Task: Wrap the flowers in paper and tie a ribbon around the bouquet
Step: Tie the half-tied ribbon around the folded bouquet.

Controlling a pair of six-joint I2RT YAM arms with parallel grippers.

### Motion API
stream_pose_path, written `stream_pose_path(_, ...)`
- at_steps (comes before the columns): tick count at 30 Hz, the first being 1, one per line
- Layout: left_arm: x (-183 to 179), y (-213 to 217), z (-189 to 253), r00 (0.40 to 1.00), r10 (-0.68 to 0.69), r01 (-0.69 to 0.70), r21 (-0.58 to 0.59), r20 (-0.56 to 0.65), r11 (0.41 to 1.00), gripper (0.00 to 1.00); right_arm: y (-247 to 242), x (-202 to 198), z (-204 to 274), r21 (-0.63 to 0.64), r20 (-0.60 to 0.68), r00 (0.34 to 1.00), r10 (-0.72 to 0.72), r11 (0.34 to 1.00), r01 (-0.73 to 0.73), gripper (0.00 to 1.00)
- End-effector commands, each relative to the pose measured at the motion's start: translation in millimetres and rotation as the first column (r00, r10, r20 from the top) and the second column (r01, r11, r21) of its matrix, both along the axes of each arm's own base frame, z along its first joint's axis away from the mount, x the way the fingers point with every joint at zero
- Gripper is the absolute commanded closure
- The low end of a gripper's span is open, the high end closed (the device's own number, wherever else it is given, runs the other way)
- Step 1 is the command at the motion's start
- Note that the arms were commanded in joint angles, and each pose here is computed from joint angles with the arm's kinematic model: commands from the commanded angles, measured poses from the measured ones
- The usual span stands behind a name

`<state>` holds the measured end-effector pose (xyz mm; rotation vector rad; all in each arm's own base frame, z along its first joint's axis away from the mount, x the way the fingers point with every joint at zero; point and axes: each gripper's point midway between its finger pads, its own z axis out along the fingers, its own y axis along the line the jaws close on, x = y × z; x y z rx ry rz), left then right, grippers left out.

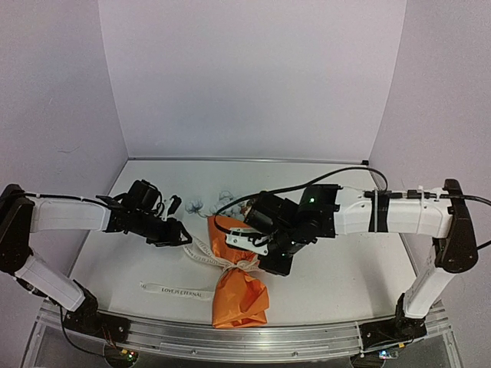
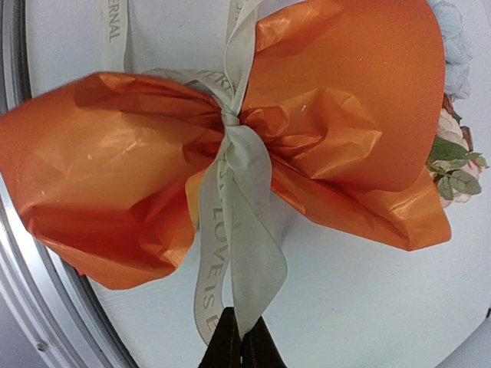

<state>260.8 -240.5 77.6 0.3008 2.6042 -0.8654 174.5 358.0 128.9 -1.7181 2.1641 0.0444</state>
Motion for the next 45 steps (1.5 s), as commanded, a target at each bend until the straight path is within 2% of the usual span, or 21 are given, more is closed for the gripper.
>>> stream_pose_path(1,12.9,-14.3,53.4,0.979,-0.006,0.016,-0.046,0.206,0.999,0.48,3.6,14.2,2.5,0.064,-0.153,0.964,-0.219,0.971,0.231,1.0)
stream_pose_path(5,9.4,-14.6,70.5,0.962,-0.016,0.034,-0.063,0.274,0.997,0.43,8.7,35.2,1.7,0.095,-0.274,0.888,-0.37,0.908,0.408,1.0)
stream_pose_path(8,4.1,-22.6,77.1,0.952,-0.057,0.078,-0.061,0.299,0.995,0.43,9.4,51.5,-4.3,0.088,-0.309,0.834,-0.457,0.859,0.504,1.0)
stream_pose_path(11,-1.9,-32.4,76.4,0.949,-0.101,0.124,-0.057,0.298,0.991,0.43,2.0,69.7,-13.3,0.066,-0.337,0.749,-0.571,0.779,0.624,1.0)
stream_pose_path(13,-7.0,-40.1,74.4,0.947,-0.135,0.159,-0.061,0.29,0.985,0.44,-2.8,76.0,-19.6,0.051,-0.351,0.703,-0.619,0.737,0.674,0.95)
stream_pose_path(17,-19.5,-59.5,72.5,0.937,-0.208,0.235,-0.065,0.282,0.97,0.47,-12.3,75.4,-27.0,0.029,-0.347,0.668,-0.658,0.705,0.709,0.78)
stream_pose_path(22,-28.5,-73.2,69.0,0.927,-0.259,0.284,-0.057,0.272,0.957,0.5,-26.0,69.8,-24.0,0.055,-0.354,0.628,-0.693,0.655,0.754,0.66)
stream_pose_path(32,-31.4,-74.5,63.8,0.93,-0.264,0.289,-0.064,0.255,0.955,0.52,-29.9,51.3,-31.6,0.03,-0.491,0.422,-0.762,0.47,0.882,0.64)
stream_pose_path(35,-31.3,-74.8,64.3,0.93,-0.264,0.29,-0.066,0.256,0.955,0.52,-24.1,49.3,-31.5,0.015,-0.523,0.38,-0.763,0.437,0.899,0.65)
stream_pose_path(37,-31.5,-75.1,65.1,0.929,-0.266,0.292,-0.066,0.257,0.954,0.52,-23.5,47.6,-29.6,0.024,-0.517,0.392,-0.761,0.445,0.895,0.65)
stream_pose_path(39,-31.5,-74.8,66.1,0.929,-0.266,0.292,-0.065,0.258,0.954,0.52,-31.3,44.5,-26.1,0.051,-0.467,0.456,-0.757,0.492,0.869,0.65)
stream_pose_path(45,-33.0,-72.9,65.1,0.93,-0.266,0.29,-0.062,0.254,0.955,0.52,-38.9,28.0,-6.7,0.121,-0.357,0.699,-0.62,0.711,0.693,0.64)
